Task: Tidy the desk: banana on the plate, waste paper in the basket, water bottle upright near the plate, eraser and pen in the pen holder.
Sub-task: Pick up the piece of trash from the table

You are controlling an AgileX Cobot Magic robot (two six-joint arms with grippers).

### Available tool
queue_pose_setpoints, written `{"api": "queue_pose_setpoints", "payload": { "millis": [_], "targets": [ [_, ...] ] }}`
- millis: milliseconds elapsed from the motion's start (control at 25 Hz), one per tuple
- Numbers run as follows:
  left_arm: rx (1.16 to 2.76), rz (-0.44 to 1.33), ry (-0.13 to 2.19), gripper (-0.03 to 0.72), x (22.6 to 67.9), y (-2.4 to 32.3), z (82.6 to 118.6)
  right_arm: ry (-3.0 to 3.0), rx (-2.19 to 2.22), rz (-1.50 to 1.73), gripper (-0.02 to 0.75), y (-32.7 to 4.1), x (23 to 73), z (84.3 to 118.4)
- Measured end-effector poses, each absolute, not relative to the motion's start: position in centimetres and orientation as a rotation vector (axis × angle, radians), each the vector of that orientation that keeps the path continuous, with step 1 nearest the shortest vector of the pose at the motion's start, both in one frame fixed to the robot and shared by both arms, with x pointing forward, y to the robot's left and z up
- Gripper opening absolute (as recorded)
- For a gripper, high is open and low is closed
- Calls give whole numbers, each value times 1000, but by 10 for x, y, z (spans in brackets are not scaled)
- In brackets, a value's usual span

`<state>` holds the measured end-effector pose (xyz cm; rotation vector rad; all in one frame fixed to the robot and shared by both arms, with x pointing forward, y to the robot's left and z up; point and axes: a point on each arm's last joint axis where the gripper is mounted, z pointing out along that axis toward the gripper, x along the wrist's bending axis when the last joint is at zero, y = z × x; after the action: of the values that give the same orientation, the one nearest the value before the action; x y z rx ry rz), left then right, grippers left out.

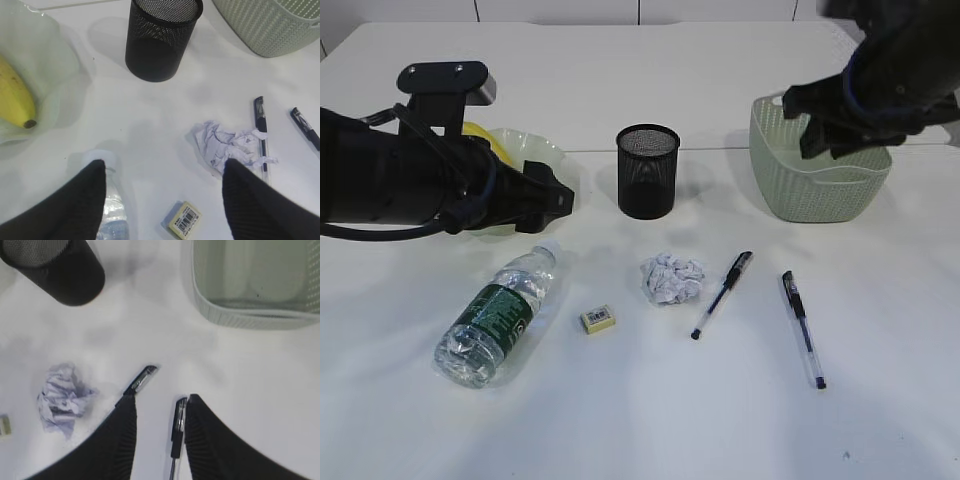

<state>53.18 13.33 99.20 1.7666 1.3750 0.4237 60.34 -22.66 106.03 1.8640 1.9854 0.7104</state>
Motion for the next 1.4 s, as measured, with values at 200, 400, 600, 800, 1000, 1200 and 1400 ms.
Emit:
{"api": "queue_pose_setpoints", "payload": {
  "millis": [200, 400, 600, 800, 1000, 1200, 1400],
  "targets": [
    [1767, 434, 1382, 517, 532, 134, 992, 2021, 1900, 648, 238, -228, 595, 1044],
    [1758, 457, 1408, 517, 536, 141, 991, 2010, 1872, 656, 233, -230, 591, 1053],
    [1771, 457, 1454, 517, 539, 149, 979, 2004, 1861, 664, 231, -231, 585, 1063],
    [1864, 419, 1482, 517, 532, 151, 951, 2001, 1856, 668, 230, -232, 583, 1067],
    [1902, 393, 1473, 517, 530, 150, 942, 2003, 1858, 666, 230, -232, 582, 1068],
    [1929, 404, 1441, 517, 530, 150, 942, 2005, 1860, 661, 230, -232, 582, 1067],
    [1940, 397, 1440, 517, 530, 149, 939, 2010, 1858, 655, 230, -232, 581, 1067]
  ]
}}
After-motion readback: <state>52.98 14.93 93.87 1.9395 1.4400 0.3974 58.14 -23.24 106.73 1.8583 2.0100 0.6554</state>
